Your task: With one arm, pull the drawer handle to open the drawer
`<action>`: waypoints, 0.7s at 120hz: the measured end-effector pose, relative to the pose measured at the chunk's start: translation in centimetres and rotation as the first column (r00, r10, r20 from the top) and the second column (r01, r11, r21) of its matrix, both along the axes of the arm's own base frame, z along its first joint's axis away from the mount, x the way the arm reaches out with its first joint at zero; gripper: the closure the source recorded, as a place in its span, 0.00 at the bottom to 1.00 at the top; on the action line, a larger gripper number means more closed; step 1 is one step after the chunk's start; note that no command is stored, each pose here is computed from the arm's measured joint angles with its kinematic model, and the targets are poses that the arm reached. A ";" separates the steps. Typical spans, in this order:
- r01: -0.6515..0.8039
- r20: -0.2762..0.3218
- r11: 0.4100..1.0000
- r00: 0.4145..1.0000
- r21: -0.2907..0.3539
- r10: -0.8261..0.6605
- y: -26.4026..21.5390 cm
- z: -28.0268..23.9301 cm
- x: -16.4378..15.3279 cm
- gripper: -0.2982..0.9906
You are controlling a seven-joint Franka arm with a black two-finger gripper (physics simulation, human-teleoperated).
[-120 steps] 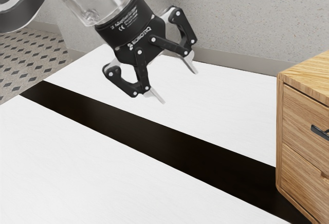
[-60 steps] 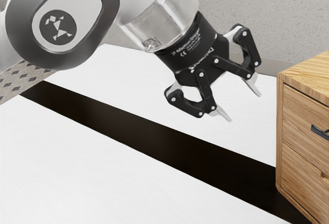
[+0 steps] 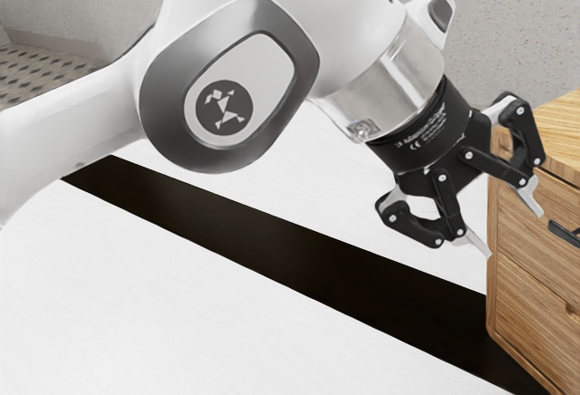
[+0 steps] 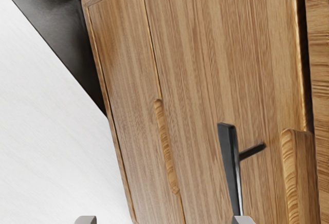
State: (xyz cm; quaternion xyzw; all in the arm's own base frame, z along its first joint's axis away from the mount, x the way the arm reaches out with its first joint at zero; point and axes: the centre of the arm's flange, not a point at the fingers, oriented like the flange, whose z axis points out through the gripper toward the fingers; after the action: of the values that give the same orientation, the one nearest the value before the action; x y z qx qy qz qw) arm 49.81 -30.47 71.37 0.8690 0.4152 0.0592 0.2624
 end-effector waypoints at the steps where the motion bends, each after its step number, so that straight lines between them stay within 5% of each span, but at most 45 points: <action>1: 0.001 0.001 1.000 1.000 -0.001 -0.001 0.0 0.0 0.0 0.53; 47: 0.041 0.031 0.999 0.999 -0.030 -0.040 -2.3 -1.0 0.5 0.53; 84: 0.155 0.029 0.987 0.988 -0.043 -0.154 -8.2 -2.2 -2.3 0.54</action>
State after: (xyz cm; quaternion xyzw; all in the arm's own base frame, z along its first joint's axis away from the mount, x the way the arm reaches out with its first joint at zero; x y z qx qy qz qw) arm 47.48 -38.66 69.13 0.8916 0.3445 0.0406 0.2911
